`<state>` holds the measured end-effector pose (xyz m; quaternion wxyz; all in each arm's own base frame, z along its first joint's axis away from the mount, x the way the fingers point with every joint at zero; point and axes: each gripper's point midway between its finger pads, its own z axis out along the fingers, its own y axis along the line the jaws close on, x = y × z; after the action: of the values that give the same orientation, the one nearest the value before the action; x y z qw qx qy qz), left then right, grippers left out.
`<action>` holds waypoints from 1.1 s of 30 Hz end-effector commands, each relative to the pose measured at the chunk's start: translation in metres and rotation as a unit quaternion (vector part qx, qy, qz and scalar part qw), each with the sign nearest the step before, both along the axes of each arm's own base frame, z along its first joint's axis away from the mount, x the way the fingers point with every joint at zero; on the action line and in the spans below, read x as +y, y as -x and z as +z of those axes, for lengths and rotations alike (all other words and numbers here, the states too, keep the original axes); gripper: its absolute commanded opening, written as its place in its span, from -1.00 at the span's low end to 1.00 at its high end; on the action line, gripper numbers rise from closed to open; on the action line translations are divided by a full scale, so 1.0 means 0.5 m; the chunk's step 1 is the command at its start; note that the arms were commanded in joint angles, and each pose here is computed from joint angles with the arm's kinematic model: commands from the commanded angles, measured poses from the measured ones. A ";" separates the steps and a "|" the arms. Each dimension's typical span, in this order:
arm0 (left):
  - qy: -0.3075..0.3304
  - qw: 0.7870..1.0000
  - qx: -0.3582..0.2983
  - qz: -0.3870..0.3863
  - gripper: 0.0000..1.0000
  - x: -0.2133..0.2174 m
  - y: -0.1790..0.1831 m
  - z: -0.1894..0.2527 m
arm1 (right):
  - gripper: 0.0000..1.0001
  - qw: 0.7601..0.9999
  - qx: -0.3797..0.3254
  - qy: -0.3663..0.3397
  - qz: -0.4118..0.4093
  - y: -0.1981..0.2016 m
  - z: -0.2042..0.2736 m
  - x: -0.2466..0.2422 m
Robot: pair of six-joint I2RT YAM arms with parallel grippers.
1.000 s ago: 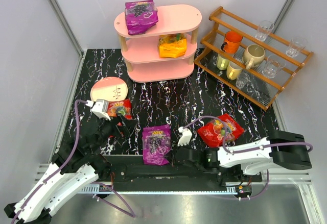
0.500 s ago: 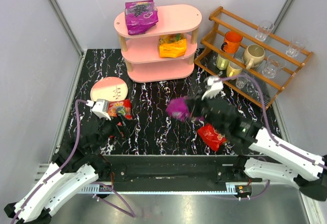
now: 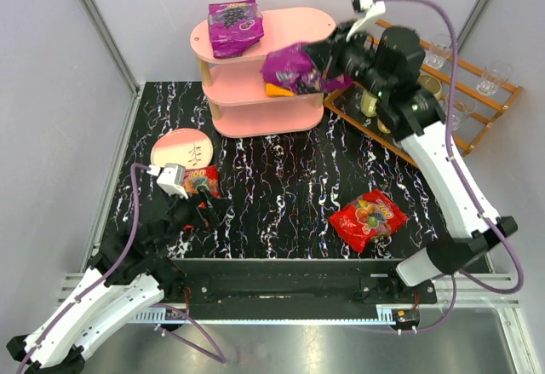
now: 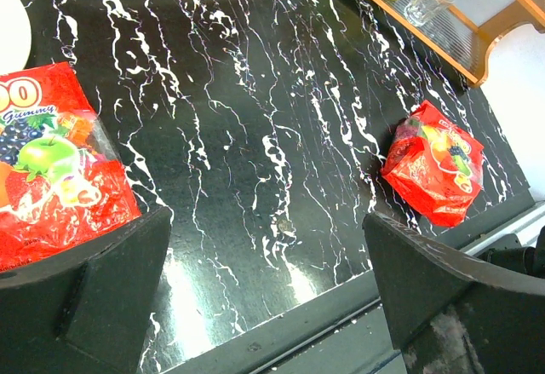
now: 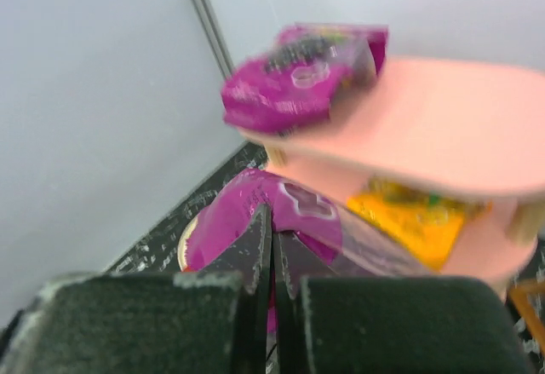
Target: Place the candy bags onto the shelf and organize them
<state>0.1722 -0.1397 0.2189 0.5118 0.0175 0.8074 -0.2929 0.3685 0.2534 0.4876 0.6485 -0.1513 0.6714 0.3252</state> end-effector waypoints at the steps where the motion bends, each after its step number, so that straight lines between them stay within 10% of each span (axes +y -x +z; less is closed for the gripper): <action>1: 0.008 1.000 -0.021 0.006 0.98 -0.001 -0.011 0.017 | -1.00 0.985 -0.147 -0.049 0.081 0.014 0.222 0.003; 11: 0.000 1.000 -0.027 0.008 0.98 -0.003 -0.021 0.019 | -1.00 0.960 -0.181 -0.125 0.173 -0.143 0.286 -0.048; 18: -0.032 0.999 -0.026 0.006 0.98 -0.007 -0.037 0.005 | -1.00 0.961 -0.113 -0.153 0.202 -0.267 0.160 -0.046; 33: -0.043 0.999 -0.032 -0.006 0.98 -0.024 -0.052 0.012 | -1.00 0.935 -0.013 -0.121 0.334 -0.240 0.025 -0.006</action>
<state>0.1899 -0.1494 0.2022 0.5023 0.0564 0.8258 -0.2502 0.5287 0.2453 0.4820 0.5457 -0.2232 0.5634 0.5788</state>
